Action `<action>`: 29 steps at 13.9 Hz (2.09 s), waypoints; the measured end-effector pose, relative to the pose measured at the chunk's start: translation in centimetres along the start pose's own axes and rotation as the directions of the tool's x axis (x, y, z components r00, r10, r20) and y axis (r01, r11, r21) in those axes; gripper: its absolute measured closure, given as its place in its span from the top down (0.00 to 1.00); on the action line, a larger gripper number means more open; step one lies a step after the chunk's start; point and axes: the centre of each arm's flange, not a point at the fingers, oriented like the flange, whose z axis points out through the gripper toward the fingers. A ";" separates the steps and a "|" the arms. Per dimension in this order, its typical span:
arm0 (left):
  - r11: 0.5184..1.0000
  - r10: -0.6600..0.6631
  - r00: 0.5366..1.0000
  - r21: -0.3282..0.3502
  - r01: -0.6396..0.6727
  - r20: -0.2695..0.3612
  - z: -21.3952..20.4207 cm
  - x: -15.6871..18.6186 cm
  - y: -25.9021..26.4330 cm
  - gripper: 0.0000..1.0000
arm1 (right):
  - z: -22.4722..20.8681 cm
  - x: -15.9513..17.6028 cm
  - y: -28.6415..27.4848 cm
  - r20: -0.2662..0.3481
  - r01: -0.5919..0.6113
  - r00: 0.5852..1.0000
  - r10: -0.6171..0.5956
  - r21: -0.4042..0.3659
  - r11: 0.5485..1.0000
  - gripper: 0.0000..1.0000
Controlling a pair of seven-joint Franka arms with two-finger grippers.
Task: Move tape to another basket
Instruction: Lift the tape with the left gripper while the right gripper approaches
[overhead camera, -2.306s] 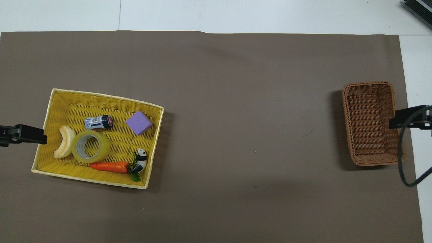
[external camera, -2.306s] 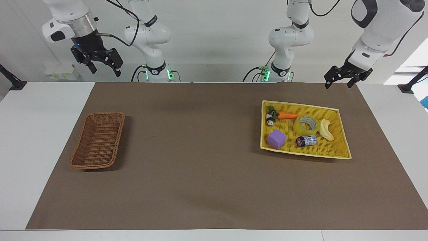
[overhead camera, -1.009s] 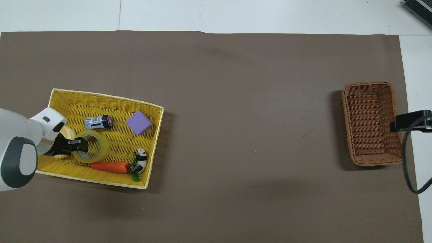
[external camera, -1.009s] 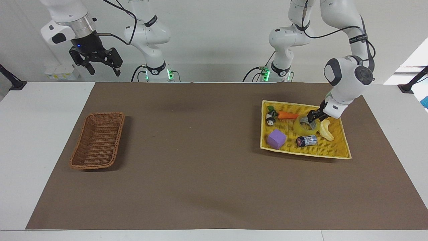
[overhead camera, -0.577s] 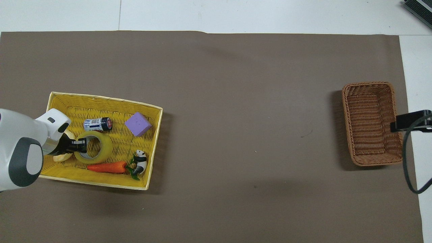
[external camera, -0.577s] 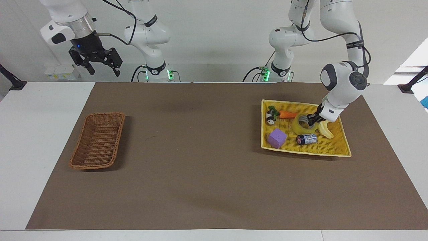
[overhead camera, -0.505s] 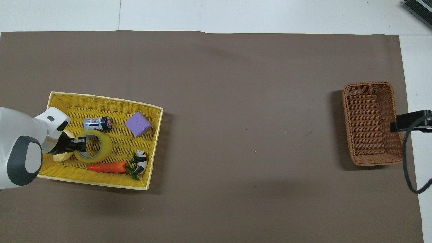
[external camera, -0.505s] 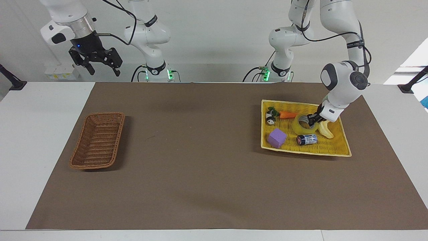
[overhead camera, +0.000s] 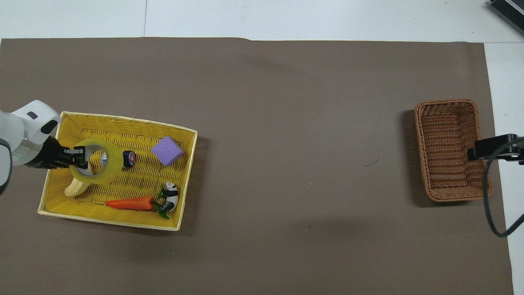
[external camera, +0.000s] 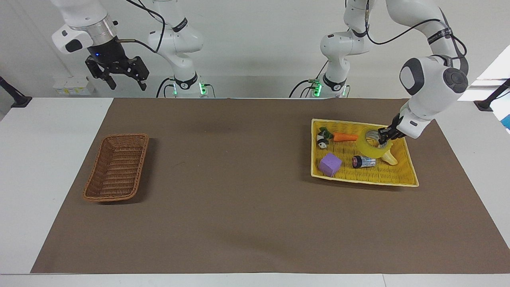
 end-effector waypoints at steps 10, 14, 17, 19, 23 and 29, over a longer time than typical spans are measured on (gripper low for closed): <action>0.991 0.130 0.989 0.017 -0.129 -0.075 -12.4 -4.0 6.8 0.22 | 4.6 1.5 -14.6 -0.096 -0.002 0.995 0.016 0.144 0.990 1.00; 0.976 0.199 0.978 -0.075 -0.203 -0.065 -12.1 -6.1 14.7 0.22 | 6.6 -0.9 -23.4 -0.042 0.007 0.999 0.004 0.261 0.965 1.00; 0.956 0.223 0.972 -0.178 -0.233 -0.074 -12.1 -7.9 20.3 0.22 | 9.6 -2.2 -29.6 -0.050 0.018 0.999 -0.003 0.306 0.952 1.00; 0.935 0.243 0.967 -0.245 -0.256 -0.081 -12.3 -8.8 22.7 0.22 | 11.5 -2.9 -32.8 -0.014 -0.012 1.000 0.019 0.383 0.924 1.00; 0.913 0.281 0.954 -0.278 -0.298 -0.101 -12.3 -10.1 25.5 0.22 | 13.6 -1.7 -32.4 0.041 -0.077 0.997 0.065 0.546 0.834 1.00; 0.909 0.293 0.952 -0.281 -0.307 -0.094 -12.0 -10.4 26.2 0.22 | 11.9 0.4 -29.7 0.128 -0.206 0.978 0.163 0.690 0.694 1.00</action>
